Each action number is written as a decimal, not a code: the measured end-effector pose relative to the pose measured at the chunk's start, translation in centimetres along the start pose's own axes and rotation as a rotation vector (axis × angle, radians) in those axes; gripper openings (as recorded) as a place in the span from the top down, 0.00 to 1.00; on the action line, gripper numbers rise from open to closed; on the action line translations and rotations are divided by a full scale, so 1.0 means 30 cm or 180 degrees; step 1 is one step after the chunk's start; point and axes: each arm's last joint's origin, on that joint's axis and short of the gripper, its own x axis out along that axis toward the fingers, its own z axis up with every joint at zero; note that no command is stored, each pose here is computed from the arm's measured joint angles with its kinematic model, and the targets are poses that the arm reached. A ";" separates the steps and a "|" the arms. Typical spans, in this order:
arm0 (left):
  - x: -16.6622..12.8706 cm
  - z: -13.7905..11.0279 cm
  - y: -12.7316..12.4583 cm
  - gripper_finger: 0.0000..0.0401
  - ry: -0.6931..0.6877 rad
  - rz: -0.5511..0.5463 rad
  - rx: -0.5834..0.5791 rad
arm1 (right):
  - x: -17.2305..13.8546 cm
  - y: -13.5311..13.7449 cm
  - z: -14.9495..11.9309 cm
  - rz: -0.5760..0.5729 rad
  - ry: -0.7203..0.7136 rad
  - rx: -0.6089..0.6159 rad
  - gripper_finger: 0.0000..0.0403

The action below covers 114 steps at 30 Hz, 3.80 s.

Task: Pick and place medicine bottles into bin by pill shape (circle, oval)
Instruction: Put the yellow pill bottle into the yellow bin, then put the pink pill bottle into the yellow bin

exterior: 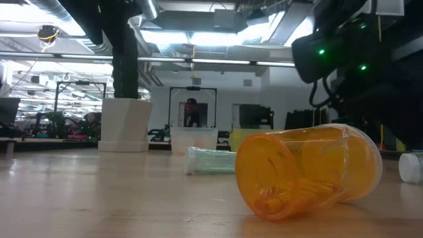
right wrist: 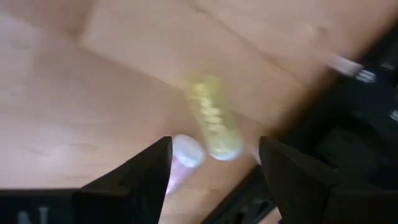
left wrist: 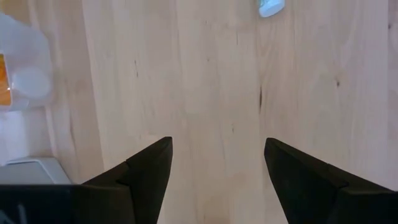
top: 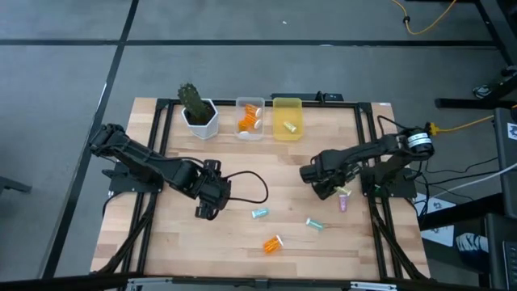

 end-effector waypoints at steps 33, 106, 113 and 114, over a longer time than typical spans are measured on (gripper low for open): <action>0.002 0.002 0.005 0.38 -0.0031 0.0118 -0.0011 | 0.107 0.009 0.059 0.0226 -0.0039 -0.0717 0.71; 0.001 0.020 -0.001 0.38 -0.0231 0.0104 -0.0465 | -0.166 -0.073 -0.233 0.0707 -0.1291 0.0046 0.52; 0.001 0.020 0.000 0.38 -0.0233 0.0106 -0.0470 | -0.073 -0.040 -0.315 0.0693 -0.1221 0.0678 0.52; 0.001 0.020 0.000 0.38 -0.0233 0.0106 -0.0470 | -0.065 -0.035 -0.328 0.0687 -0.1215 0.0746 0.52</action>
